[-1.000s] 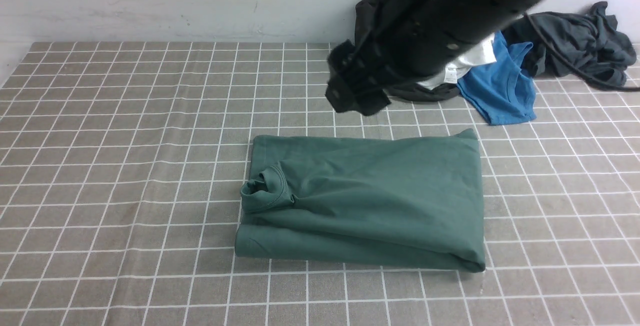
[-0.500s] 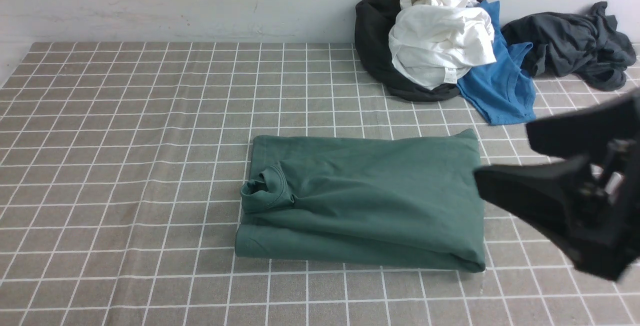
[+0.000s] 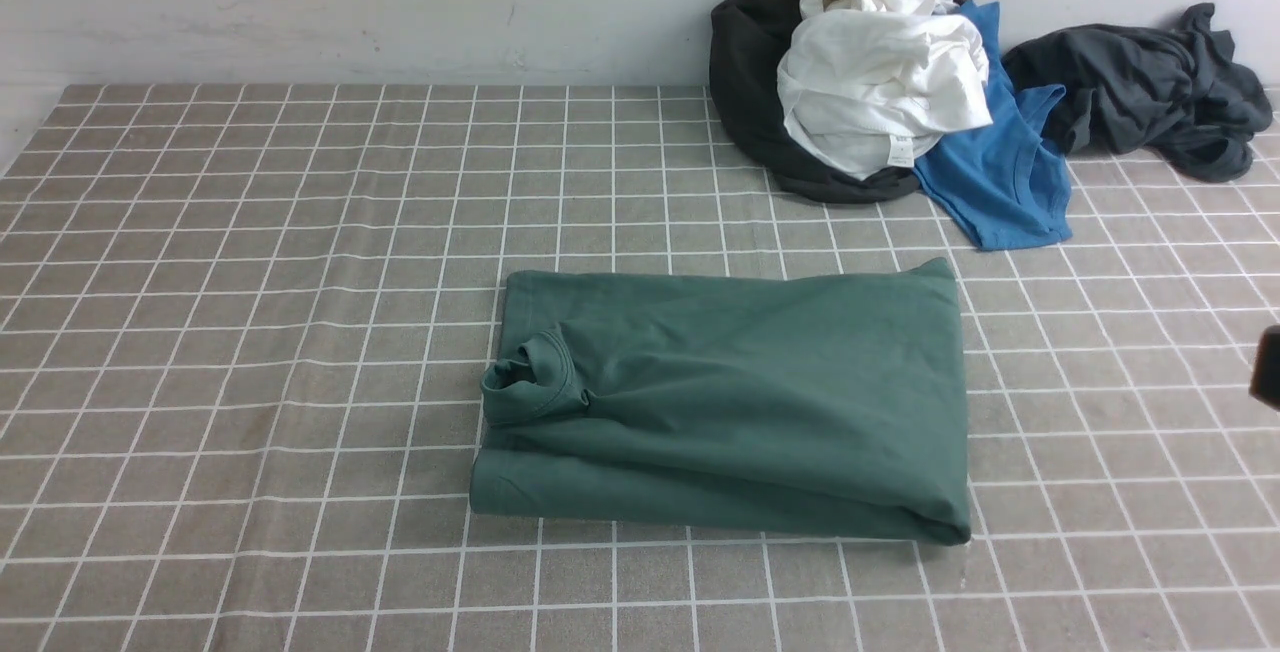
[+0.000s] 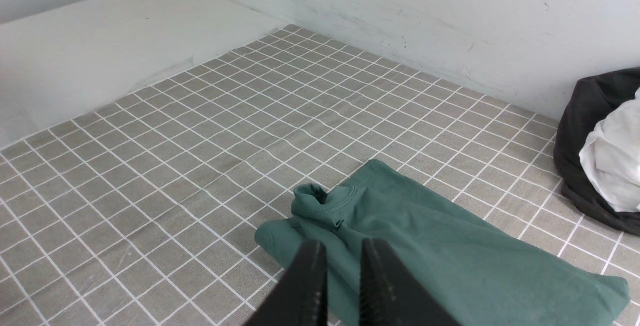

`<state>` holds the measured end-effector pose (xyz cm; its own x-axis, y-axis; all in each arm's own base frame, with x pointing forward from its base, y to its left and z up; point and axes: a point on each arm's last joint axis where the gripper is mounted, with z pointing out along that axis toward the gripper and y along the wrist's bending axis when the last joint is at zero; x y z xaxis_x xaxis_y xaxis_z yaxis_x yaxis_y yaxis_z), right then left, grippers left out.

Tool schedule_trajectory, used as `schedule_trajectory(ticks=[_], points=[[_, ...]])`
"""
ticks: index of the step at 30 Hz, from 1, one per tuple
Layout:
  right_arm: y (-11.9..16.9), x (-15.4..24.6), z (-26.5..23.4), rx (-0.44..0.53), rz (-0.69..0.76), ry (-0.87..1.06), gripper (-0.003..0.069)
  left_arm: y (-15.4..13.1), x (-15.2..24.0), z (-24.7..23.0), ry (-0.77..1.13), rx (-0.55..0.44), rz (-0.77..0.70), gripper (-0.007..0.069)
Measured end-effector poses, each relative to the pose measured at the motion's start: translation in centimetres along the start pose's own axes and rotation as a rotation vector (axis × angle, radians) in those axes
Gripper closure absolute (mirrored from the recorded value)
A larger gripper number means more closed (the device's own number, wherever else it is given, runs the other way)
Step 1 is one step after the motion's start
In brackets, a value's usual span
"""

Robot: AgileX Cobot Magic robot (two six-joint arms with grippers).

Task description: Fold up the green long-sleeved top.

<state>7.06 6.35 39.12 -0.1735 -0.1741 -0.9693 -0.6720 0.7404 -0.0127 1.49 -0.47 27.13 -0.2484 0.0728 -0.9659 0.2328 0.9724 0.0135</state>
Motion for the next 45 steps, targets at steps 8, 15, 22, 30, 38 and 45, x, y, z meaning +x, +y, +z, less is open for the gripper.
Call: schedule_trajectory(ticks=[8, 15, 22, 30, 38, 45], points=[[0.0, 0.5, 0.0, -0.003, 0.005, 0.057, 0.0672, 0.0, 0.0, 0.0, 0.000, -0.001, 0.001, 0.0632], [0.0, 0.1, 0.0, -0.001, 0.005, 0.006, 0.0673, 0.0, 0.0, 0.0, 0.000, -0.001, 0.001, 0.0632], [-0.2, 1.7, 0.6, 0.029, -0.012, -0.084, 0.0673, 0.0, 0.0, 0.0, 0.000, -0.001, 0.001, 0.0632], [-2.5, 10.1, 0.4, 0.350, 0.019, -0.277, 0.0673, 0.0, 0.0, 0.0, 0.000, -0.001, 0.001, 0.0632], [-4.1, 19.5, -0.2, 0.748, 0.178, -0.217, 0.0673, 0.0, 0.0, 0.0, 0.000, -0.001, 0.001, 0.0632], [-3.9, 21.6, -0.6, 0.825, 0.202, -0.080, 0.0673, 0.0, 0.0, 0.0, -0.002, -0.001, 0.001, 0.0632]])
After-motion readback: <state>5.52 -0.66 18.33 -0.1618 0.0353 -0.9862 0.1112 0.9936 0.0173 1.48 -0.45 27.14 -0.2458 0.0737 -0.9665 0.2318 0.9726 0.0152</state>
